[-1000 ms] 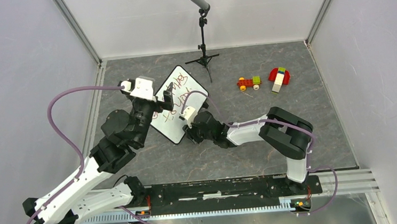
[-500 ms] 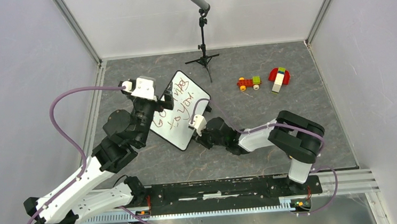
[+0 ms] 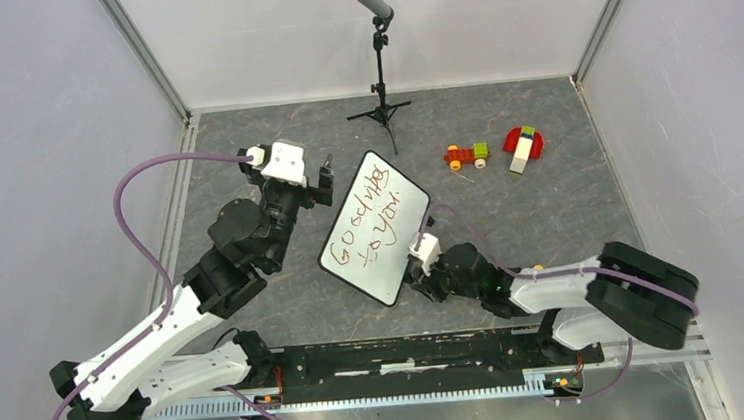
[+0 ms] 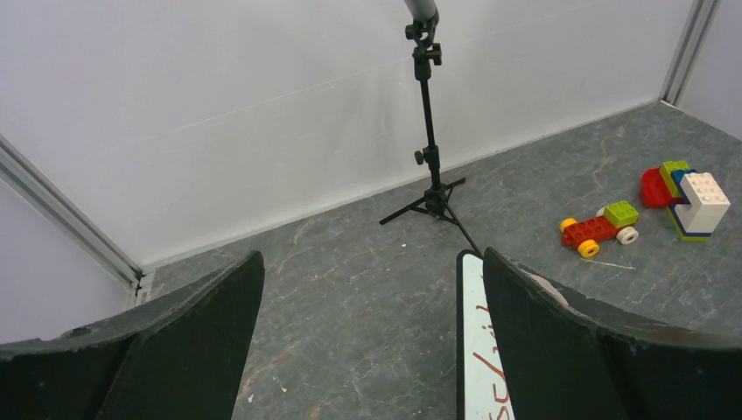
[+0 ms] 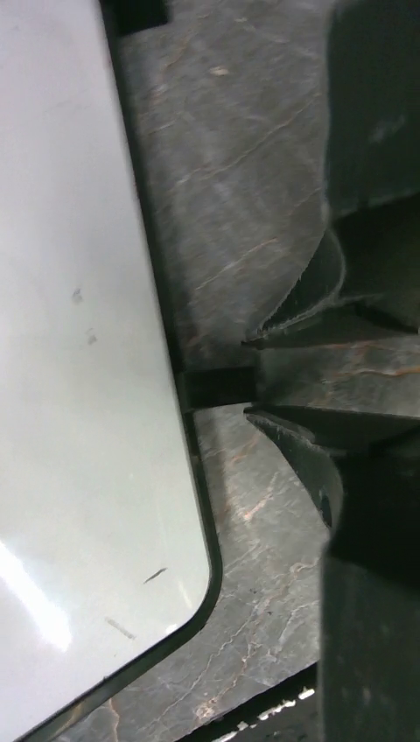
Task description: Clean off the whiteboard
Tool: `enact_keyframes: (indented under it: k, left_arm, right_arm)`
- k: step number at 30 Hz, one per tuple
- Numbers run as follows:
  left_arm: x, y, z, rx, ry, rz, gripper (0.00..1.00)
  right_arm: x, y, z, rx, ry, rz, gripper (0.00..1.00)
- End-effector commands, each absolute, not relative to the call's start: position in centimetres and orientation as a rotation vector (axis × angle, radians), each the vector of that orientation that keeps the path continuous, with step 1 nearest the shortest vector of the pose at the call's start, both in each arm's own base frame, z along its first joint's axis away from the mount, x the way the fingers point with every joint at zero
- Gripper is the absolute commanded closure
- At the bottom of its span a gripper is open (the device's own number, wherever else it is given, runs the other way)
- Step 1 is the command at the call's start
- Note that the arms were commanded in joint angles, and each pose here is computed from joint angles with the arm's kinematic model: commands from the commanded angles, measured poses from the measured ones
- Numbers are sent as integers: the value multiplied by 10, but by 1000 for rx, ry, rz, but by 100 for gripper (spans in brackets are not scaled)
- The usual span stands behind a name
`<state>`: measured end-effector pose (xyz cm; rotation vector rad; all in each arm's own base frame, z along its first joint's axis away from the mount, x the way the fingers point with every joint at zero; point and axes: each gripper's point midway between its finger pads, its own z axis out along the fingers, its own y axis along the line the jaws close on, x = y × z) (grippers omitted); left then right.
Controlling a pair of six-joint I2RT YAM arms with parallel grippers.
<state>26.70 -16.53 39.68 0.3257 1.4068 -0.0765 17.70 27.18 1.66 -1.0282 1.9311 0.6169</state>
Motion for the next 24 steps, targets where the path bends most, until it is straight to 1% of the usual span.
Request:
enact_keyframes:
  k: [1, 3, 5, 9, 11, 15, 22, 24]
  left_arm:
    - [267, -167, 408, 312, 1383, -100, 0]
    - [267, -169, 406, 317, 1389, -102, 0]
    - [268, -170, 405, 322, 1394, -102, 0]
    - [268, -171, 404, 320, 1398, -104, 0]
    - [268, -171, 404, 320, 1397, -110, 0]
    - [267, -172, 406, 316, 1394, -129, 0]
    - [270, -174, 399, 322, 1409, -108, 0]
    - [270, -174, 400, 322, 1409, -107, 0]
  right_arm:
    - [174, 232, 5, -882, 2089, 494, 54]
    - [176, 224, 14, -825, 2113, 461, 32]
    - [180, 212, 22, -743, 2141, 410, 18]
    - [185, 179, 35, -527, 2189, 290, 4]
    - [188, 159, 43, -392, 2202, 213, 2]
    - [200, 99, 63, -47, 2176, -47, 2]
    - [214, 31, 66, 329, 2157, -152, 2]
    - [211, 14, 67, 409, 2150, -216, 6]
